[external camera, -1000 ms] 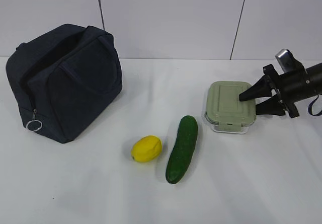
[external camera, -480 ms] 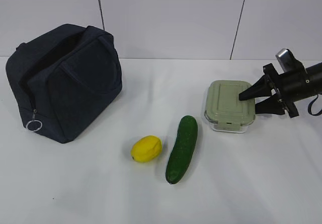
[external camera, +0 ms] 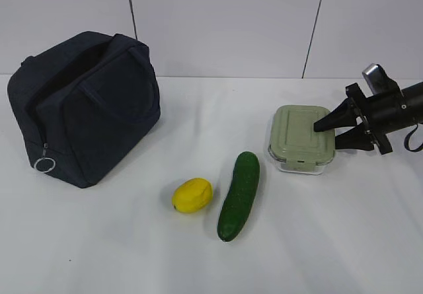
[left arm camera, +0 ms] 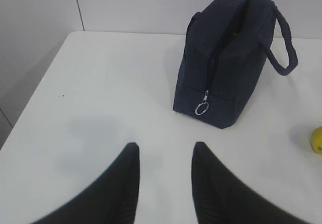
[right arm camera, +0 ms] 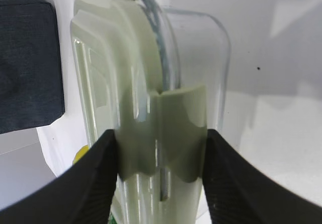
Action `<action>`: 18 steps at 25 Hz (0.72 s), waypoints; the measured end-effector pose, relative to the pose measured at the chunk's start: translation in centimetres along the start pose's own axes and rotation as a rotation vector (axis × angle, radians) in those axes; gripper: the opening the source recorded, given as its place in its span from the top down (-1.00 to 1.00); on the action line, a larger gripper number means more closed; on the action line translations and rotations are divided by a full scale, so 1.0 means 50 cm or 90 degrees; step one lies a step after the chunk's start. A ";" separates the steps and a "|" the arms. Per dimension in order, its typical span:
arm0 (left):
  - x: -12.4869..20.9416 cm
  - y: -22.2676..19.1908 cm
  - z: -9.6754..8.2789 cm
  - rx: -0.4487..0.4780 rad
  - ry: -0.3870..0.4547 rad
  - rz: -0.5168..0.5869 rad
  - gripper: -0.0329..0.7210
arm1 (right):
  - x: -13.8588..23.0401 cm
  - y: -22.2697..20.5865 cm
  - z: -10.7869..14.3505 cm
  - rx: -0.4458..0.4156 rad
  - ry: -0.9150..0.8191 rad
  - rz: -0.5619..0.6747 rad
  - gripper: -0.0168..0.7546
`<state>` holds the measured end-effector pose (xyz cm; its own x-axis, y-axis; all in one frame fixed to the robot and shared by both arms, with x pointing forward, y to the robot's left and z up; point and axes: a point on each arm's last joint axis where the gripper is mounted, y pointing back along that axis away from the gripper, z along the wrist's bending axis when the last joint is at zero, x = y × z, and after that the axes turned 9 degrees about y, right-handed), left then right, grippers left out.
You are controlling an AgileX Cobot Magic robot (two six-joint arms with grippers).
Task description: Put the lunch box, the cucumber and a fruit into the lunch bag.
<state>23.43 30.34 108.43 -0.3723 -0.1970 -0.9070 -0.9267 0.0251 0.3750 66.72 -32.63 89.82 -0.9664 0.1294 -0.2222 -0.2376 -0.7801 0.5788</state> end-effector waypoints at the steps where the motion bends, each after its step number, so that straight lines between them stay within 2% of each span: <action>1: -0.011 -0.009 -0.003 -0.002 0.004 0.010 0.28 | 0.000 0.000 0.000 0.000 0.000 0.000 -0.07; 5: -0.077 -0.053 -0.017 -0.007 0.005 0.016 0.27 | 0.000 0.000 0.000 0.000 0.000 0.000 -0.07; 11: -0.210 -0.141 -0.045 -0.003 -0.019 -0.065 0.27 | -0.001 0.000 0.001 -0.004 -0.003 -0.005 -0.07; 14: -0.256 -0.215 -0.058 -0.003 -0.016 -0.037 0.23 | -0.002 0.000 0.002 -0.006 -0.005 -0.006 -0.07; 18: -0.301 -0.298 -0.072 0.001 -0.002 -0.003 0.08 | -0.002 0.000 0.002 -0.006 -0.005 -0.006 -0.07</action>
<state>43.00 29.39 117.18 -0.3687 -0.1941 -0.9091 -0.9283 0.0254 0.3711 66.80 -32.60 89.90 -0.9647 0.1418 -0.2220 -0.2463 -0.7842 0.5696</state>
